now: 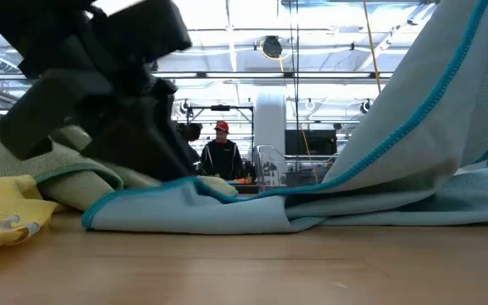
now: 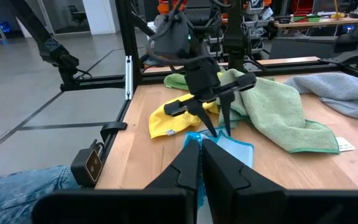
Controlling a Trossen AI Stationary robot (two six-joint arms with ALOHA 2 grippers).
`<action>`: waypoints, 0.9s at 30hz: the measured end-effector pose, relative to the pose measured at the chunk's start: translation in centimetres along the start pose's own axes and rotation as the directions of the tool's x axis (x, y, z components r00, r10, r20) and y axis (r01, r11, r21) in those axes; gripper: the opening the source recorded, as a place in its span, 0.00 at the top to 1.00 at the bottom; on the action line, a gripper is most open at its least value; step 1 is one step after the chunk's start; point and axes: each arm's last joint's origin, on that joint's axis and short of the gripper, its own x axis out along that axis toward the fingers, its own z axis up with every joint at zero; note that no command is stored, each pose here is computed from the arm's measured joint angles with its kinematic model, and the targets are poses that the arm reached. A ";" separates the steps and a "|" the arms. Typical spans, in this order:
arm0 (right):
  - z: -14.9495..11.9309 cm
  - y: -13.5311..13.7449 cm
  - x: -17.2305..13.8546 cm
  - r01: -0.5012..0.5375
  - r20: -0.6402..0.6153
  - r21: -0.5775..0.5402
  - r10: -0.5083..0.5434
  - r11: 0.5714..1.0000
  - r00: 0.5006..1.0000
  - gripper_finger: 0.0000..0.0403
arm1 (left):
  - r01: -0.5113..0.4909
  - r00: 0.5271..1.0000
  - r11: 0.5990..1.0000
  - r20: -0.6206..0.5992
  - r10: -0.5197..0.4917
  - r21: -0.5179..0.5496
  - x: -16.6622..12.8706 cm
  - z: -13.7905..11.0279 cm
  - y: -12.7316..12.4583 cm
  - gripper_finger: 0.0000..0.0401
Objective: Fold microfiber towels
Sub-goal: Fold the blue towel
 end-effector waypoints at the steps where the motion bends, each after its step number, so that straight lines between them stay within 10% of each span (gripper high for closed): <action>1: 0.0 0.0 0.0 0.000 0.000 0.000 0.000 1.000 1.000 0.97 | -0.003 1.000 1.000 0.026 0.003 0.006 0.0 0.3 0.0 0.78; 6: 0.0 0.0 0.0 0.000 0.000 -0.013 0.000 1.000 1.000 0.97 | 0.004 0.993 1.000 0.120 -0.007 0.023 0.2 1.4 0.3 0.97; 27: 0.6 0.2 0.0 -0.027 0.031 0.047 0.025 0.999 0.999 0.97 | 0.134 0.945 0.991 0.303 -0.122 -0.022 -2.8 4.9 -0.7 0.98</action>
